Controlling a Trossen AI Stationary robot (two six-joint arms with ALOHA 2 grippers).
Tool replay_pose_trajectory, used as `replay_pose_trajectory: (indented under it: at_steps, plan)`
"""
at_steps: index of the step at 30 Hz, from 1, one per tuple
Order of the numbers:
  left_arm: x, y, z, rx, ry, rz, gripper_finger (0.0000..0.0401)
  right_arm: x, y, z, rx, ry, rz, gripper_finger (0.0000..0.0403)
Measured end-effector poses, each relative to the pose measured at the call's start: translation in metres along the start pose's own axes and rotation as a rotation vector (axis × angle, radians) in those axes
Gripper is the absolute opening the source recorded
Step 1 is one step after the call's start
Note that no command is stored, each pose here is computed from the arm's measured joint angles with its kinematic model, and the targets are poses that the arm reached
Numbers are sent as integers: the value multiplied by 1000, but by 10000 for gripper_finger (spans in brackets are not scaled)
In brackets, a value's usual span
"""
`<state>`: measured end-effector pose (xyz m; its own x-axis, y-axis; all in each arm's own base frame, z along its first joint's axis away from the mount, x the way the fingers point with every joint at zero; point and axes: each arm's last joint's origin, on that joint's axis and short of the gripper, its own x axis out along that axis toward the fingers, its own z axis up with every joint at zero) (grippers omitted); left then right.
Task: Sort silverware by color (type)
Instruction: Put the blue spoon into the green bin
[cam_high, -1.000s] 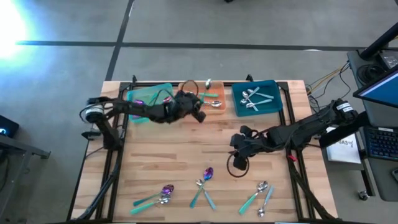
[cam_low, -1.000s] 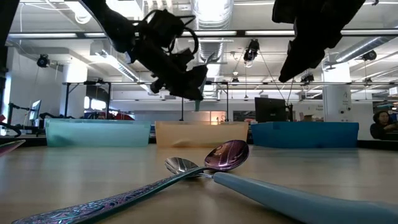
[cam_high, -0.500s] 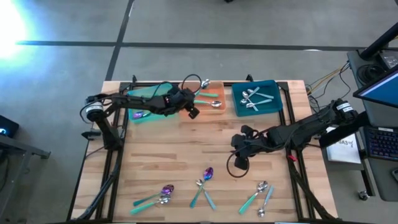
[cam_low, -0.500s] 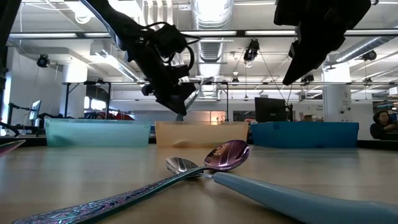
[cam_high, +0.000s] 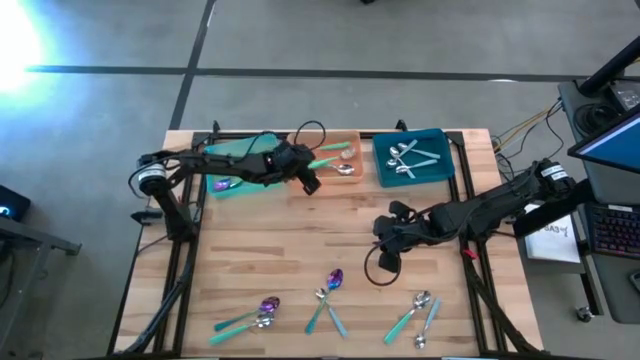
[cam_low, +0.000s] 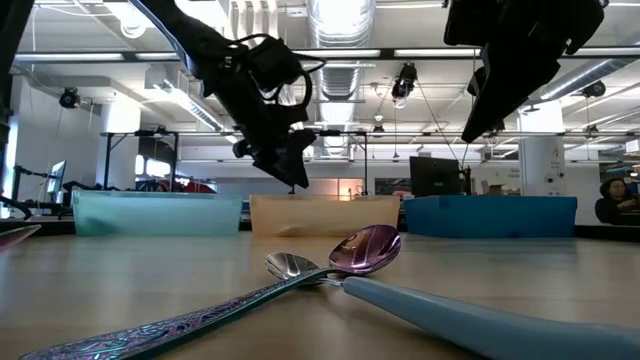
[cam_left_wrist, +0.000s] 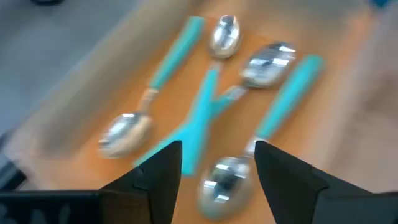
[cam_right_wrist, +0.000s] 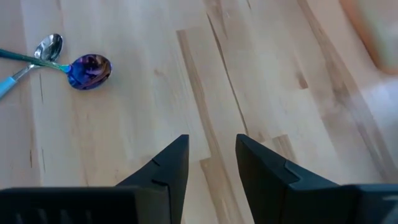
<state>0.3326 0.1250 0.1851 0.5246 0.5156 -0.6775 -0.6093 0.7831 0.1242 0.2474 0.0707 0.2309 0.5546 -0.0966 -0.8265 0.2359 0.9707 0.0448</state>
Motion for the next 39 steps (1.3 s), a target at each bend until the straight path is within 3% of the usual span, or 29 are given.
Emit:
replay_pose_trajectory:
  at_steps: [7,14,21,28,34,39]
  plan:
    - [-23,-42,-5,53,-57,40,166,1,1,2,-76,-19,8,121]
    - [-90,-102,-23,95,-68,-162,159,16,11,11,-180,-99,39,120]
    - [-167,-139,-45,-13,-99,-359,159,54,26,14,-363,-109,101,122]
    - [-212,-157,-68,-94,-146,-409,159,90,47,12,-441,-120,407,113]
    - [-223,-164,-78,-112,-168,-416,159,110,61,18,-472,-102,423,109]
    - [-226,-166,-81,-115,-167,-429,159,119,80,25,-583,-125,438,109]
